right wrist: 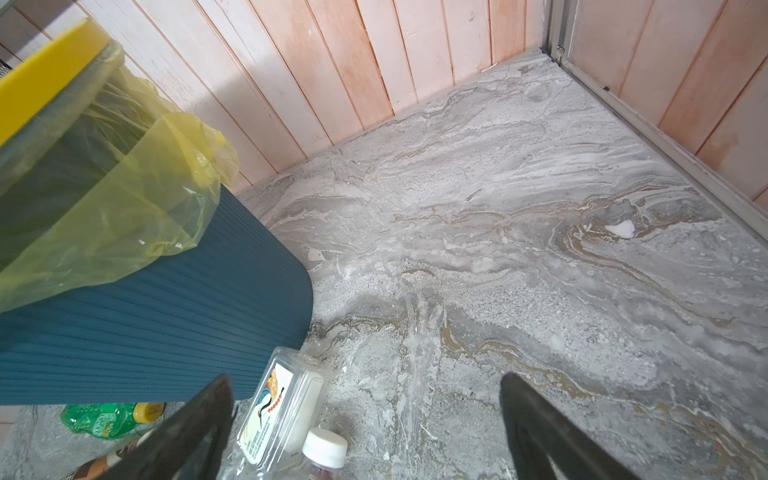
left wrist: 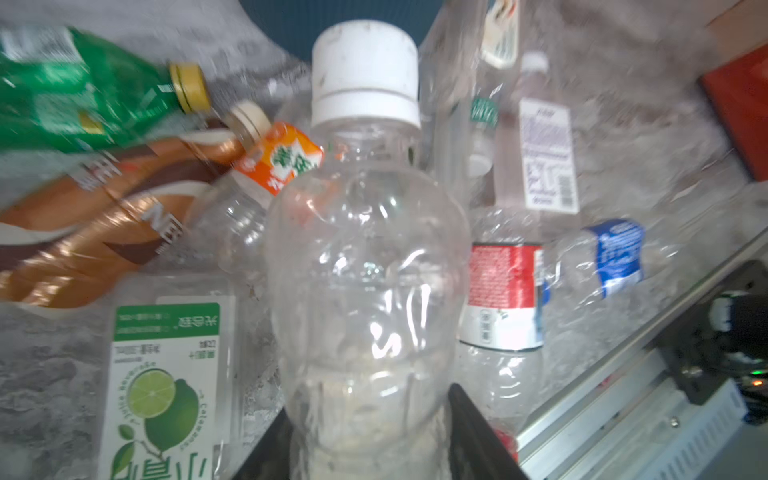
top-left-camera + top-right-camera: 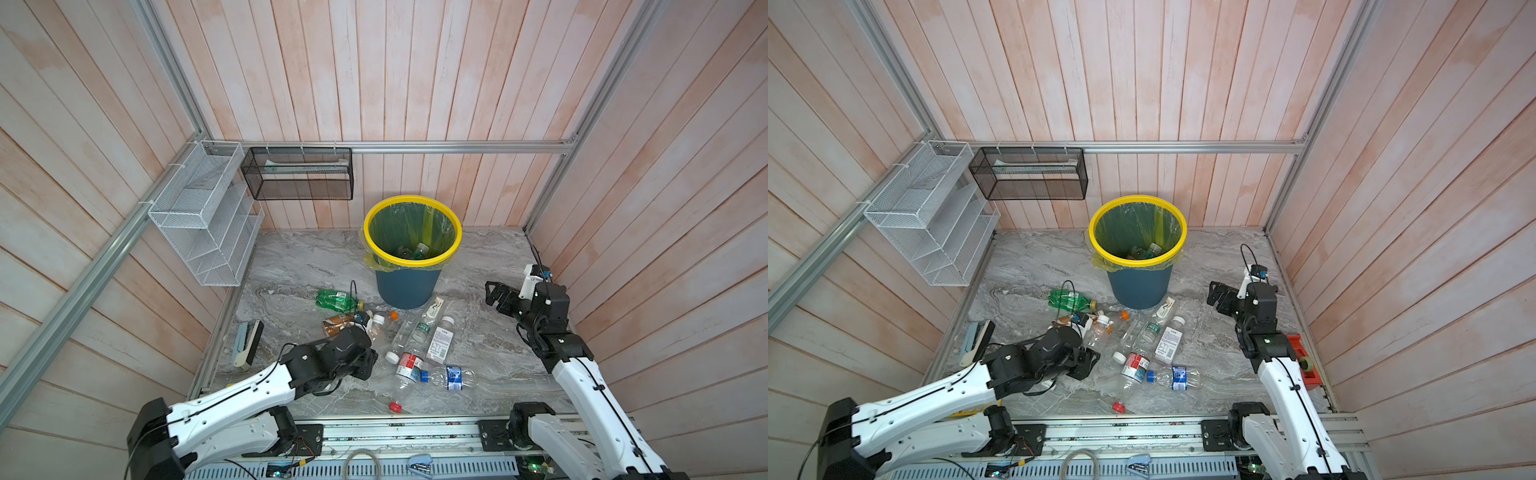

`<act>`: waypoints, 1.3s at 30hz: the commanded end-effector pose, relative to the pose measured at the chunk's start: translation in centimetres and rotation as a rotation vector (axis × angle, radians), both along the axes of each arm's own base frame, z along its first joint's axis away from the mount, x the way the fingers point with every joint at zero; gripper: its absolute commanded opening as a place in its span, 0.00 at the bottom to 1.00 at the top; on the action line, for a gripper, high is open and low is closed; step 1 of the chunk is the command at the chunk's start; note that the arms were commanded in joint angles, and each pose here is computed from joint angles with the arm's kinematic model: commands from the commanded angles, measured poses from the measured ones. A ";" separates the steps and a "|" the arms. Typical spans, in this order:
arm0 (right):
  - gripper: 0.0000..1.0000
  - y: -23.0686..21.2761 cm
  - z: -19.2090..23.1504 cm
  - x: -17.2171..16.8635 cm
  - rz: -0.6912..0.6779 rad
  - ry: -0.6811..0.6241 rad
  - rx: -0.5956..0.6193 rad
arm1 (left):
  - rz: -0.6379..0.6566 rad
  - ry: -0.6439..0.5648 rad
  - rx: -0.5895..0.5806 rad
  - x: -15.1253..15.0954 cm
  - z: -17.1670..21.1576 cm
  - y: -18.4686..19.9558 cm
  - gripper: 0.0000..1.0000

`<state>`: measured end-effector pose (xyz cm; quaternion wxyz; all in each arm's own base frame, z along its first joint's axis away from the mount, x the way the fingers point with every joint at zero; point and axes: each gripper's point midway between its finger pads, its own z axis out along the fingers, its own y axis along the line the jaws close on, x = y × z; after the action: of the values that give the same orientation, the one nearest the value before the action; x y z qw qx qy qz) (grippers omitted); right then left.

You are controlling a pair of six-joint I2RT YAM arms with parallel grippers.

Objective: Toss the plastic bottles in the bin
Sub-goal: 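Carry the white-capped bottle over the bin and open the left gripper, then move the left gripper from the bin down to the red-labeled clear bottle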

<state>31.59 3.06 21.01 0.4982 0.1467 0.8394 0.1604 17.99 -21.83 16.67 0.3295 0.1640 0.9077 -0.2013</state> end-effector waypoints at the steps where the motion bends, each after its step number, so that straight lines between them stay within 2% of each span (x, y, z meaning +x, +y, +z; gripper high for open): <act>1: 1.00 -0.6 -0.2 -0.4 -0.039 0.016 0.019 | 0.055 -0.218 -0.155 1.4 8.6 0.8 0.46; 4: 1.00 -0.5 -0.8 -0.6 -0.043 0.024 0.033 | 0.064 -0.452 -0.250 2.4 15.6 1.5 0.46; 7: 0.99 -0.4 -1.7 -0.8 -0.046 0.049 0.053 | 0.094 -0.642 -0.222 4.3 20.8 1.6 0.49; 9: 0.97 -0.1 -2.3 -1.1 -0.032 0.073 0.068 | 0.085 -0.699 -0.187 6.2 23.2 0.6 0.51; 13: 0.93 0.7 -4.0 -2.3 -0.017 0.144 0.111 | -0.017 -0.673 -0.227 11.9 25.8 -2.6 0.52; 18: 0.92 2.3 -6.4 -3.6 0.018 0.230 0.134 | -0.120 -0.485 -0.226 19.0 23.7 -7.6 0.61; 20: 0.92 2.2 -6.4 -3.7 0.002 0.248 0.126 | -0.133 -0.456 -0.225 20.3 23.8 -8.8 0.68; 21: 0.93 1.9 -6.2 -3.7 -0.014 0.247 0.122 | -0.130 -0.462 -0.221 20.8 23.9 -9.0 0.76; 26: 0.96 1.6 -4.7 -3.2 -0.036 0.221 0.122 | -0.092 -0.583 -0.223 21.0 26.7 -7.9 1.00; 33: 0.96 2.4 -6.0 -3.9 -0.039 0.309 0.089 | -0.107 -0.671 -0.213 19.1 27.5 -6.5 1.00; 39: 0.95 3.8 -6.4 -4.8 -0.035 0.334 0.065 | -0.097 -0.686 -0.198 17.3 26.2 -4.9 1.00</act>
<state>27.20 7.04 14.33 0.3528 0.1886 0.9001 0.1724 35.50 -27.17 43.10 0.6081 0.2290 0.7183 -0.2487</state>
